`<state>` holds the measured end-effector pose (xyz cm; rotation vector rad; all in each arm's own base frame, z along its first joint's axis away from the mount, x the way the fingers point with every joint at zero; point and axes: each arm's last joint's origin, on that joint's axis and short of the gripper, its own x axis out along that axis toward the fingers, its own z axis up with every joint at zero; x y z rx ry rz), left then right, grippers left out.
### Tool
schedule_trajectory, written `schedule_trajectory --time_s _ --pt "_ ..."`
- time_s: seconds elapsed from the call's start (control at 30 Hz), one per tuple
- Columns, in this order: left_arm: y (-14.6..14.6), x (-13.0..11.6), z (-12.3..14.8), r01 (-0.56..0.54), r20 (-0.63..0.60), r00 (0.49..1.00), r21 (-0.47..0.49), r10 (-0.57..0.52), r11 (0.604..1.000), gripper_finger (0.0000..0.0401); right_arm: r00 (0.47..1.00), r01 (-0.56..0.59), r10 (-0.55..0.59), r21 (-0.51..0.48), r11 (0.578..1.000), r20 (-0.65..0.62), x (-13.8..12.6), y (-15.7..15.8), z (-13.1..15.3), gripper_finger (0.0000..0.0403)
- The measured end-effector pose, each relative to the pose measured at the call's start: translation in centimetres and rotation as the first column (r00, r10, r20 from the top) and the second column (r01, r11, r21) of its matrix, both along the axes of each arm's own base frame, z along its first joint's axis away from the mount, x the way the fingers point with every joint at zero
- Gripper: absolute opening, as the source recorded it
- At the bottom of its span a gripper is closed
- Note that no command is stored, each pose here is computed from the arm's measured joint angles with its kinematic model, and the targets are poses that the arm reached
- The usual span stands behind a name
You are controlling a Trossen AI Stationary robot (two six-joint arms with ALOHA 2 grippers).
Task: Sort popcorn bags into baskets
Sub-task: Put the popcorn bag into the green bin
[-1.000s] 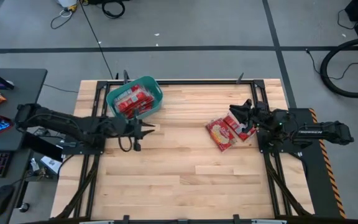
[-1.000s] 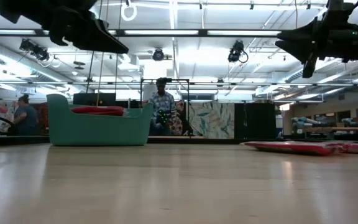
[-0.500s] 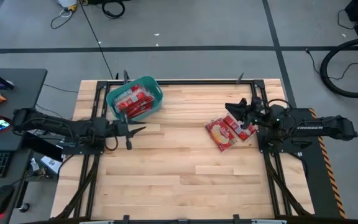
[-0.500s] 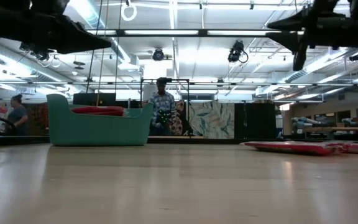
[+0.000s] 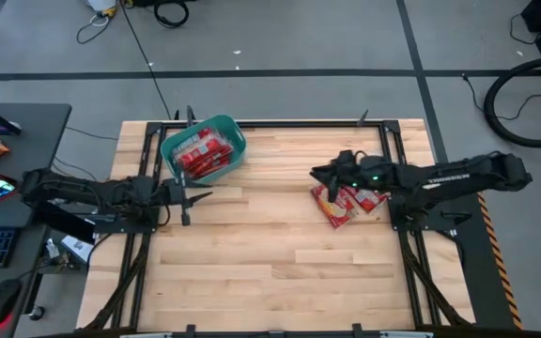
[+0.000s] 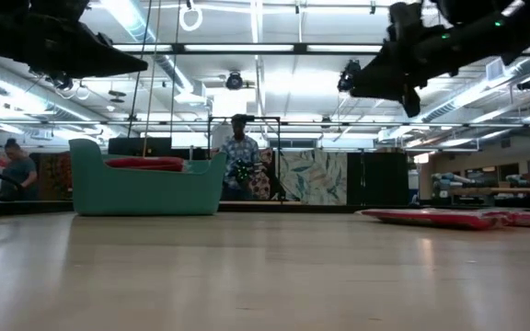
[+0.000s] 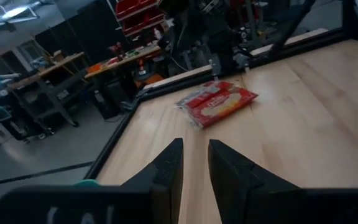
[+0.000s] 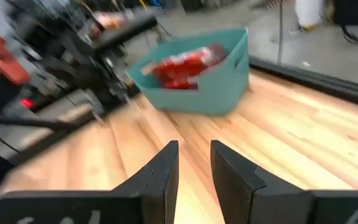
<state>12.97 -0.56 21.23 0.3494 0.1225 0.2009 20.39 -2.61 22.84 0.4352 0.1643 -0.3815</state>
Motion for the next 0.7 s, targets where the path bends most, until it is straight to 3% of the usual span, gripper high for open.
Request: schedule_trajectory --time_s 0.2,0.43,0.53,0.7 --pt "-0.1 0.0 -0.2 0.022 -0.020 1.000 -0.018 -0.022 1.000 0.0079 0.979 -0.006 0.003 -0.013 1.000 -0.204 3.0 0.4 -0.1 0.0098" --pt "-0.1 0.0 -0.7 0.013 -0.054 0.998 -0.062 -0.017 0.998 0.0079 0.905 -0.005 -0.009 -0.032 0.999 -0.425 5.4 0.2 -0.3 0.0098" --pt "-0.1 0.0 -0.7 0.007 -0.049 0.999 -0.106 -0.013 0.994 0.0079 0.838 0.027 -0.046 -0.042 0.999 -0.543 6.2 0.2 0.0 0.0098" --pt "-0.1 0.1 -0.9 -0.002 -0.056 0.998 -0.152 -0.006 0.988 0.0079 0.645 0.078 -0.111 -0.080 0.994 -0.756 7.1 0.7 0.0 0.0098"
